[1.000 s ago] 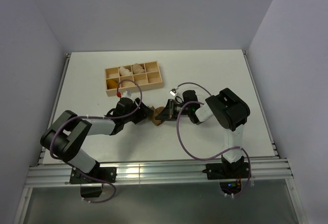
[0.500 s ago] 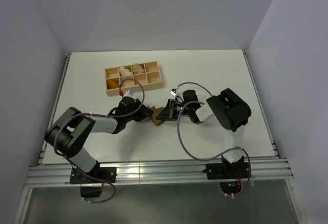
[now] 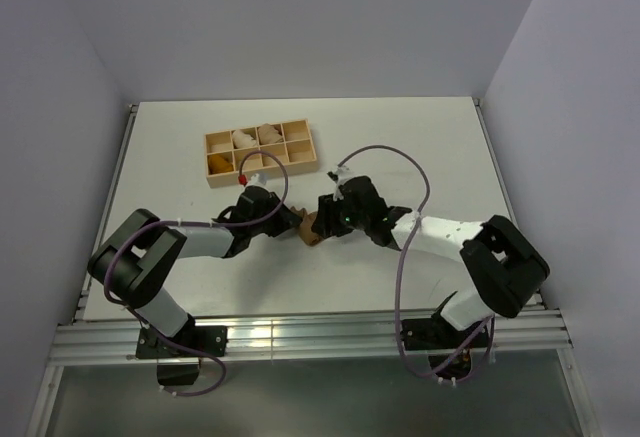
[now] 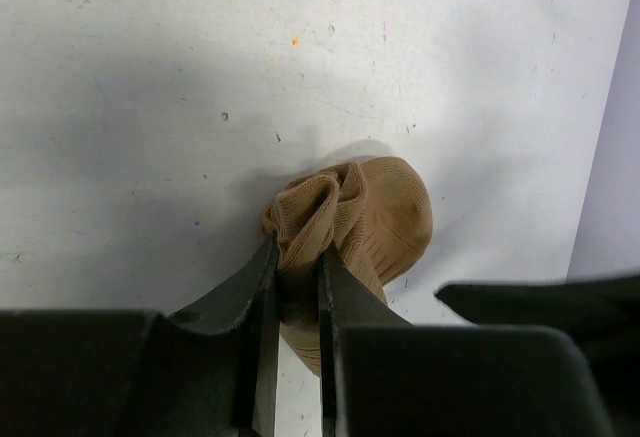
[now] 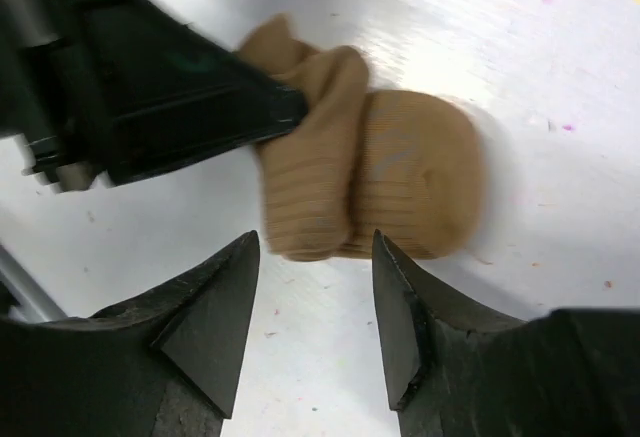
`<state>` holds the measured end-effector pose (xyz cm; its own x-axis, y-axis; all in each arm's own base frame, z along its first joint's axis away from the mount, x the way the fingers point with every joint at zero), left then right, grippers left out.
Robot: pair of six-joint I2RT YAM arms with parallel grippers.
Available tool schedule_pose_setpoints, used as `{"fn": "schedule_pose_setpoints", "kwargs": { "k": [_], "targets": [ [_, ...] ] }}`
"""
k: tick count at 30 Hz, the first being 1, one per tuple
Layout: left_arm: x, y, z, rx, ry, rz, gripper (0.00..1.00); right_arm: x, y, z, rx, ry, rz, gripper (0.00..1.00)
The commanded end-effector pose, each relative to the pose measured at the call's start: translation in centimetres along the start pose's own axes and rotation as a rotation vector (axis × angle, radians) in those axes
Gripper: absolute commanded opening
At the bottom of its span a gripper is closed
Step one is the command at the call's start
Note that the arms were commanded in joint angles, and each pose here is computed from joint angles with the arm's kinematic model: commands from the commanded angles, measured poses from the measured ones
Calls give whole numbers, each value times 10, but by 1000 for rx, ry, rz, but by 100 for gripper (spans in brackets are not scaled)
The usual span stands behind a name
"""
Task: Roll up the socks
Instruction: Roll the sock at the center of the board.
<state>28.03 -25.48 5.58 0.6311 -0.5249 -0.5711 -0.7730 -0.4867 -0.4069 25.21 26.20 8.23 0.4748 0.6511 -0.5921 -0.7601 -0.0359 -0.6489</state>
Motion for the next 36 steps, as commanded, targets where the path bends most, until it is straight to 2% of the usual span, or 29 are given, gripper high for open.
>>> {"fn": "schedule_pose_setpoints", "kwargs": {
  "k": [1, 9, 17, 24, 27, 32, 34, 35, 36],
  "targets": [
    [-2, 8, 13, 57, -78, 28, 2, -14, -8, 1, -238, 273, -33, 57],
    [-1, 10, 11, 61, -79, 40, 2, 1, -5, 38, -492, 421, -4, 62],
    [-3, 9, 9, 59, -81, 40, 2, 31, 20, 44, -643, 511, 61, 63],
    [-3, 10, 8, 56, -72, 48, 2, 46, 31, 34, -706, 562, 90, 59],
    [-3, 11, 9, 52, -76, 47, 2, 46, 38, 38, -698, 512, 87, 59],
    [-2, 12, 10, 47, -78, 53, 3, 33, 29, 58, -626, 389, -12, 59],
    [-1, 13, 11, 48, -82, 54, 2, 25, 35, 49, -628, 390, -14, 59],
    [-2, 12, 11, 50, -82, 54, 2, 22, 25, 57, -611, 361, -74, 59],
    [-1, 13, 11, 50, -85, 54, 2, 18, 30, 50, -612, 372, -79, 59]
  ]
}}
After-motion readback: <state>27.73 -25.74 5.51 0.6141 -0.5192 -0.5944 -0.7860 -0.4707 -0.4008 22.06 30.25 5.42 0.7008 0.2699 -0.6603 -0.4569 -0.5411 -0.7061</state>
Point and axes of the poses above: each gripper's point midway between its finger pads, its own x axis out along the fingers, its own z axis along the line the jaws close on, y = z × x, the point moved 3 cm from there along -x, back along the fingers
